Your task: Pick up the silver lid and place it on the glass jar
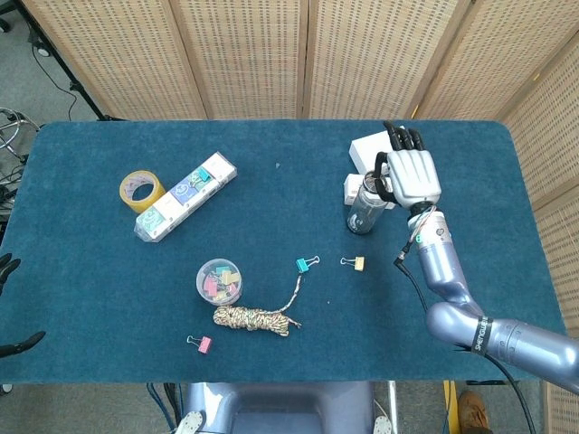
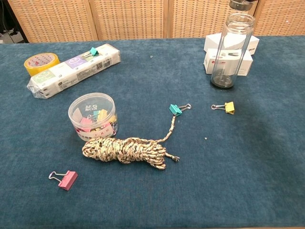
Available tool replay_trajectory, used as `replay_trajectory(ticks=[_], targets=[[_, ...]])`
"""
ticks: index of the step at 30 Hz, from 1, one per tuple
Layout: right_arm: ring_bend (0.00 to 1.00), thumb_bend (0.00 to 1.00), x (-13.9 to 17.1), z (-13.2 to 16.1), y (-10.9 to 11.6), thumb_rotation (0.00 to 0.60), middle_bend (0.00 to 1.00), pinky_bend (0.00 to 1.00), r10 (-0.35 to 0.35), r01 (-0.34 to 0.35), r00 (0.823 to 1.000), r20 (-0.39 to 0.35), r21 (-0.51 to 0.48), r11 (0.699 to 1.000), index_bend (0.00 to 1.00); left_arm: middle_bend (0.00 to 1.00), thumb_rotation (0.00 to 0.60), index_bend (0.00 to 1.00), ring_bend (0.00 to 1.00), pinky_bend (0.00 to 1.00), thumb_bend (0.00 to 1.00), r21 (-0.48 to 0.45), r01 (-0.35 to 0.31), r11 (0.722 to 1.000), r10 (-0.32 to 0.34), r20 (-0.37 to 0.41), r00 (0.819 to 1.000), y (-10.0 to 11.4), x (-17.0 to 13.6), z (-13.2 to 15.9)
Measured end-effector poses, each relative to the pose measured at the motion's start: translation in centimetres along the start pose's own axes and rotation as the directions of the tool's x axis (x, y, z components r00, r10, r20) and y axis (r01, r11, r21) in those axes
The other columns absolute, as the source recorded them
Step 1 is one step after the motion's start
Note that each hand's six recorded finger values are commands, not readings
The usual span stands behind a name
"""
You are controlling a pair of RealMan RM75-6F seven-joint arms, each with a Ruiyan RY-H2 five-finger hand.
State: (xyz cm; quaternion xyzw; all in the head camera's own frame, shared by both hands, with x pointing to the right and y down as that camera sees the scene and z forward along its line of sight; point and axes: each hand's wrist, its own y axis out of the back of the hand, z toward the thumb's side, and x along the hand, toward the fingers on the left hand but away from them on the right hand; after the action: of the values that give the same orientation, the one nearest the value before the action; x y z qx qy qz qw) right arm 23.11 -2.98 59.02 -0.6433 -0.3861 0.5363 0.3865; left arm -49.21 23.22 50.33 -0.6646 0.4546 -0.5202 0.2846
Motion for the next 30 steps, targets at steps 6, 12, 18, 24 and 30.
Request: replay_trajectory(ticks=[6,12,18,24,30], targets=[[0.0,0.62,0.1,-0.7,-0.2,0.6,0.0,0.0,0.0,-0.001,1.0,0.014,0.008,1.0,0.66,0.0,0.6,0.0,0.0,0.0,0.0,0.006,0.008,1.0,-0.008,0.005,1.0,-0.2,0.0,0.1],[0.0,0.62,0.2,-1.4,-0.4,0.6,0.0,0.0,0.0,-0.001,1.0,0.02,0.037,0.999,0.66,0.0,0.6,0.0,0.0,0.0,0.0,0.007,0.007,1.0,-0.007,0.004,1.0,-0.3,0.0,0.2],[0.0,0.62,0.3,-1.7,-0.9,0.6,0.0,0.0,0.006,-0.007,1.0,0.023,0.042,0.999,0.66,0.0,0.6,0.0,0.0,0.0,0.0,0.009,0.012,1.0,-0.012,0.005,1.0,-0.4,0.0,0.3],[0.0,0.62,0.3,-1.6,-1.2,0.6,0.0,0.0,0.003,-0.004,1.0,0.016,0.061,0.998,0.65,0.0,0.6,0.0,0.0,0.0,0.0,0.008,0.011,1.0,-0.011,0.003,1.0,-0.4,0.1,0.2],[0.0,0.62,0.3,-1.4,-1.7,0.6,0.0,0.0,0.01,-0.011,1.0,0.013,0.064,0.998,0.65,0.0,0.6,0.0,0.0,0.0,0.0,0.005,0.007,1.0,-0.007,0.003,1.0,-0.3,0.1,0.2]])
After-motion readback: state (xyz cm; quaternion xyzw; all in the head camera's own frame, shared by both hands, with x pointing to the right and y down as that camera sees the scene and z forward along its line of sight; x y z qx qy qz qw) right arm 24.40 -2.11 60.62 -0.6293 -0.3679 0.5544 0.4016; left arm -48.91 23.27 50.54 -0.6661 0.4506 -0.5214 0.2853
